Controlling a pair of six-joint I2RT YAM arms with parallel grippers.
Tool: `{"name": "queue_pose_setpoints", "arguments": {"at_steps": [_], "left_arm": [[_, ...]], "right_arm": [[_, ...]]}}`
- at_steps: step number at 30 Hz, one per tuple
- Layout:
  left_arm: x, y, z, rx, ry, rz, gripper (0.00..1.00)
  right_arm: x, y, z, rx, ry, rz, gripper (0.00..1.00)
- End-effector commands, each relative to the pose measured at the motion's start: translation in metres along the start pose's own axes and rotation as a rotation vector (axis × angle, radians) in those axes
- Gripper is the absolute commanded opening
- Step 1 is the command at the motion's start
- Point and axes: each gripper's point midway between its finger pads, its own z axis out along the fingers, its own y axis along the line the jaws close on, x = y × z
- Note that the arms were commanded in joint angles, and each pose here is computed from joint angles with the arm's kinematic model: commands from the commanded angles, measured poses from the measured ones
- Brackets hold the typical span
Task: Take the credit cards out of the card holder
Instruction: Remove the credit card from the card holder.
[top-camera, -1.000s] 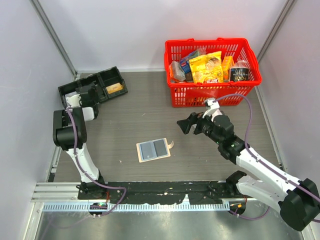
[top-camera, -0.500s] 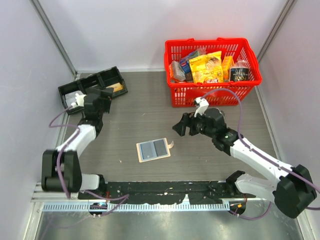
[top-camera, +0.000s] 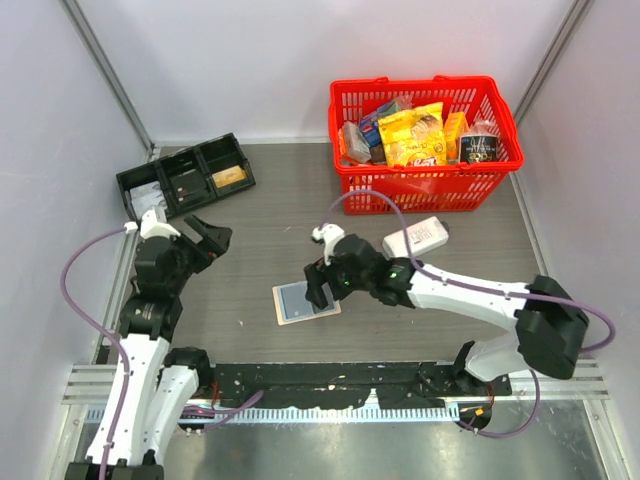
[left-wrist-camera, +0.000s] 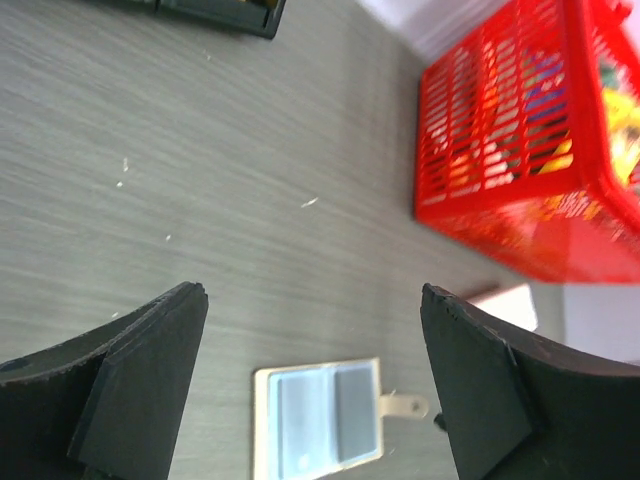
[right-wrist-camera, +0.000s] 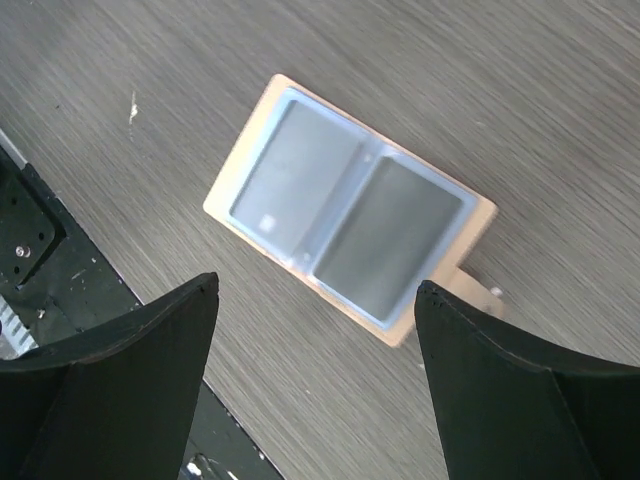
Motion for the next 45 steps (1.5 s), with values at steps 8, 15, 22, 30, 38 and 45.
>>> {"name": "queue_pose_setpoints", "arguments": {"at_steps": [8, 15, 22, 30, 38, 45], "left_arm": [[0.051, 0.036, -0.033, -0.028, 0.173, 0.220, 0.94], [0.055, 0.037, -0.029, -0.026, 0.194, 0.217, 0.94], [0.059, 0.037, -0.028, -0.020, 0.218, 0.216, 0.94], [0.069, 0.029, -0.027, 0.028, 0.258, 0.217, 0.94], [0.090, 0.013, -0.023, 0.108, 0.345, 0.156, 0.93], [0.120, -0.008, -0.013, 0.159, 0.421, 0.123, 0.88]], "right_arm": [[0.010, 0.034, 0.057, 0.117, 0.120, -0.223, 0.72], [0.033, 0.045, 0.084, 0.143, 0.204, -0.253, 0.71], [0.044, 0.039, 0.104, 0.201, 0.221, -0.221, 0.70], [0.061, 0.025, 0.106, 0.238, 0.244, -0.222, 0.57], [0.067, 0.030, 0.101, 0.121, 0.215, -0.103, 0.42], [0.060, 0.026, 0.095, -0.041, 0.123, 0.126, 0.33]]}}
